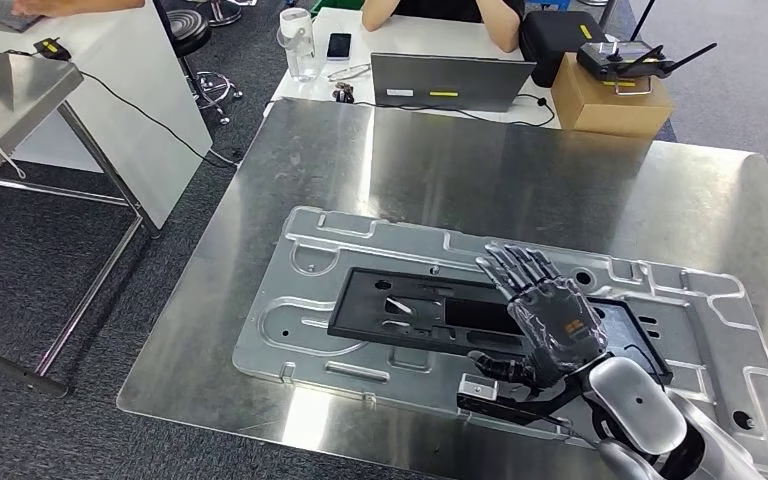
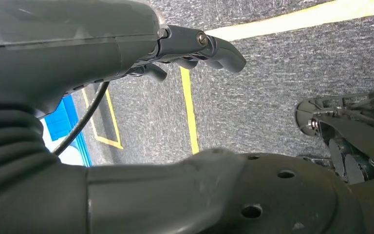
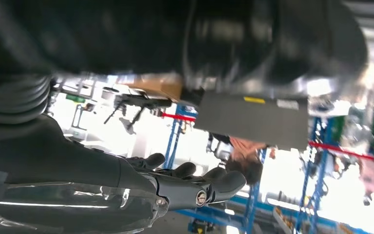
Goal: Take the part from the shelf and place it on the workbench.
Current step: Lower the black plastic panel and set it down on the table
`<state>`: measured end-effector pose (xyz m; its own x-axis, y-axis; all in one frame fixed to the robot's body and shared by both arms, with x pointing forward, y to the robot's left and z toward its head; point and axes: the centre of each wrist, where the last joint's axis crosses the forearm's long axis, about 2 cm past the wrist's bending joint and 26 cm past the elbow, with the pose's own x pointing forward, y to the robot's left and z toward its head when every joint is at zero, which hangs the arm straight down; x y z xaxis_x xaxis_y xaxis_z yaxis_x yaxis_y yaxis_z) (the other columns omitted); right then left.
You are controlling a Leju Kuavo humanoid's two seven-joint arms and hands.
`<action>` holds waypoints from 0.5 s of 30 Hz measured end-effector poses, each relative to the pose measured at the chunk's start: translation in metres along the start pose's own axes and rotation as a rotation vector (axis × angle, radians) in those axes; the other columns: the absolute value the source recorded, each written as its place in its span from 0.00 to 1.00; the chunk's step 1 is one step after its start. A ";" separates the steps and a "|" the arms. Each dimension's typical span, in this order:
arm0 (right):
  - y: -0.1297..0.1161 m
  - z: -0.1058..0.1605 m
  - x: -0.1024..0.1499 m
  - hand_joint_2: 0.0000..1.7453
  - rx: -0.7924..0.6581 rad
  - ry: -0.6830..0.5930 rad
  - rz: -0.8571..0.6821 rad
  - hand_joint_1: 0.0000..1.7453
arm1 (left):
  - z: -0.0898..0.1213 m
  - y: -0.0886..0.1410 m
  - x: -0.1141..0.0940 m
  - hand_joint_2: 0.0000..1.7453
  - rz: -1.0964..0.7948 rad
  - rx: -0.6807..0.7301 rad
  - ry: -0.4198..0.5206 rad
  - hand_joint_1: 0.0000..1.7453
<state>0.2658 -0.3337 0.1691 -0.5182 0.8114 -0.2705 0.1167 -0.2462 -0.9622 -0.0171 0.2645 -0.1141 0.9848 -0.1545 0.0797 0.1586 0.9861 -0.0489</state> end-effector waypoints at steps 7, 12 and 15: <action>-0.009 -0.001 0.005 0.00 -0.038 -0.022 -0.003 0.00 | 0.000 0.000 0.000 0.00 -0.003 0.000 0.000 0.00; -0.013 0.000 0.008 0.00 -0.076 -0.037 -0.010 0.00 | 0.000 0.000 0.000 0.00 -0.007 -0.001 0.001 0.00; -0.018 0.001 0.013 0.00 -0.118 -0.053 -0.016 0.00 | 0.000 0.000 0.000 0.00 -0.011 0.000 0.001 0.00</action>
<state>0.2559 -0.3196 0.1826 -0.5645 0.7849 -0.2556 0.2047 -0.1669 -0.9645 -0.0172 0.2646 -0.1141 0.9831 -0.1651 0.0795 0.1693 0.9844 -0.0484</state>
